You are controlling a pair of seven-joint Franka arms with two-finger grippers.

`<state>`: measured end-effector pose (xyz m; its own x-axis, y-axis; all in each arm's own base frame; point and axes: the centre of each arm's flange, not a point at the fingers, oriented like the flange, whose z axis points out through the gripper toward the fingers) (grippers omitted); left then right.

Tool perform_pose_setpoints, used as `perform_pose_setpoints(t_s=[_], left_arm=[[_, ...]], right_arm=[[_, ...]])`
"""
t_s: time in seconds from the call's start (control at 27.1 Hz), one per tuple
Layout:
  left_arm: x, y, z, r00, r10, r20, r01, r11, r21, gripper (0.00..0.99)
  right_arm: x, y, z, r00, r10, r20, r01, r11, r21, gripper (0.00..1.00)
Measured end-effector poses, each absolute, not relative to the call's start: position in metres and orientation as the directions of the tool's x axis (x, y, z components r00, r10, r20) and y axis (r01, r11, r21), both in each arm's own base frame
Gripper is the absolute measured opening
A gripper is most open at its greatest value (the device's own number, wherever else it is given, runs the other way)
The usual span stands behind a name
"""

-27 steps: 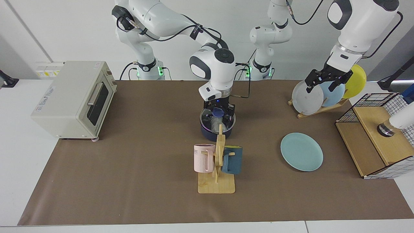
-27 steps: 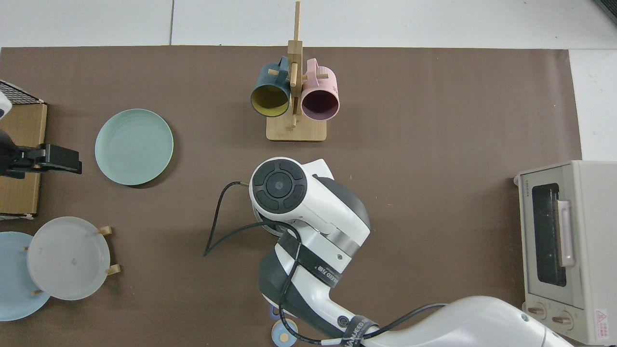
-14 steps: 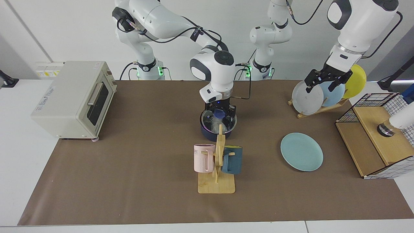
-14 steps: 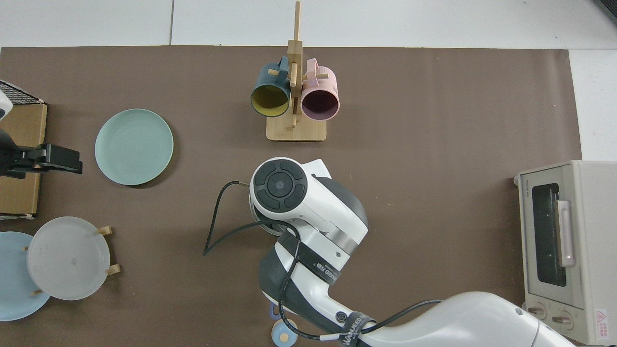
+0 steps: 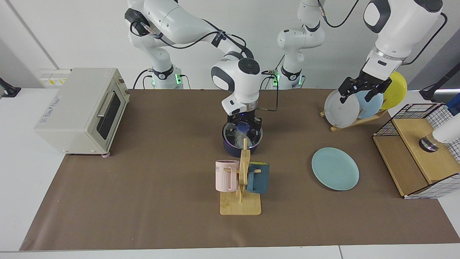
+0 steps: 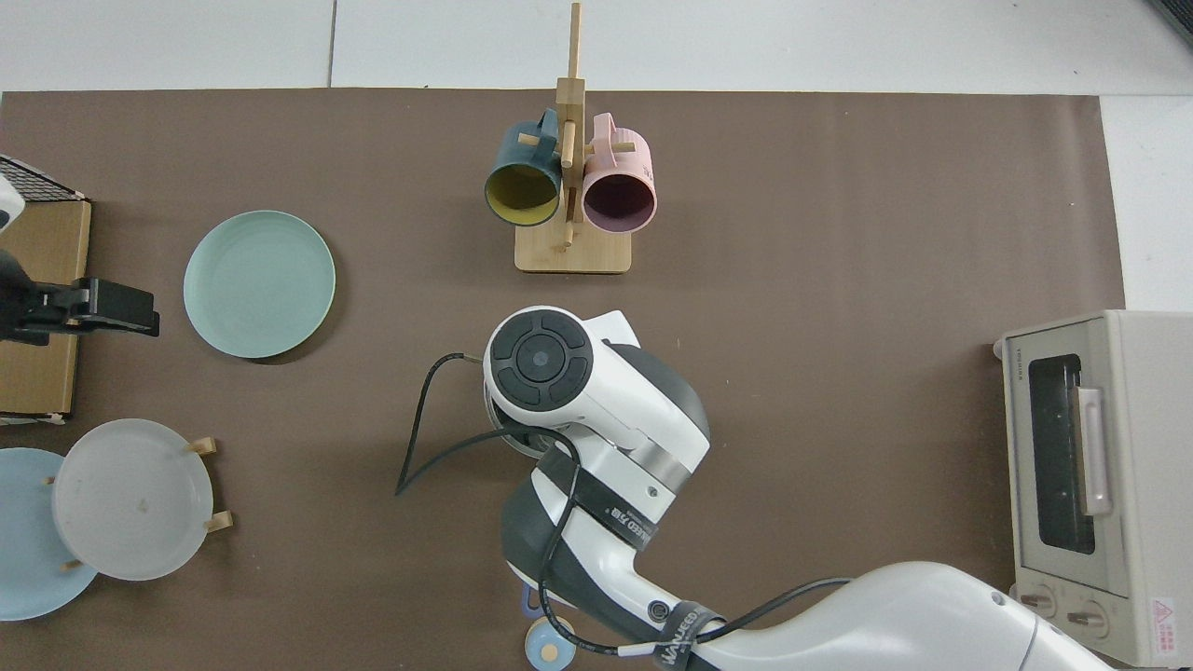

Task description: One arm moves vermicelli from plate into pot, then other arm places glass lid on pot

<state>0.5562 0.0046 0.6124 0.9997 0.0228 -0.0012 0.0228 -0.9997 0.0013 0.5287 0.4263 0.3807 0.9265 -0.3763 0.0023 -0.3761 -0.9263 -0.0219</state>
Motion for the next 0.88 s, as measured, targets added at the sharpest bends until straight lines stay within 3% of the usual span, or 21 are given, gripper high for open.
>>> perform_pose_setpoints(t_s=[0.7, 0.88], left_arm=[[0.5562, 0.0047, 0.6125, 1.0, 0.023, -0.001, 0.023, -1.0, 0.001, 0.991], [0.5562, 0.0047, 0.6125, 1.0, 0.023, -0.001, 0.023, -1.0, 0.001, 0.991]], right_arm=[[0.5291, 0.425, 0.3805, 0.926, -0.378, 0.001, -0.378, -0.926, -0.021, 0.44], [0.5283, 0.42, 0.3764, 0.924, -0.381, -0.011, -0.381, -0.924, 0.011, 0.44]])
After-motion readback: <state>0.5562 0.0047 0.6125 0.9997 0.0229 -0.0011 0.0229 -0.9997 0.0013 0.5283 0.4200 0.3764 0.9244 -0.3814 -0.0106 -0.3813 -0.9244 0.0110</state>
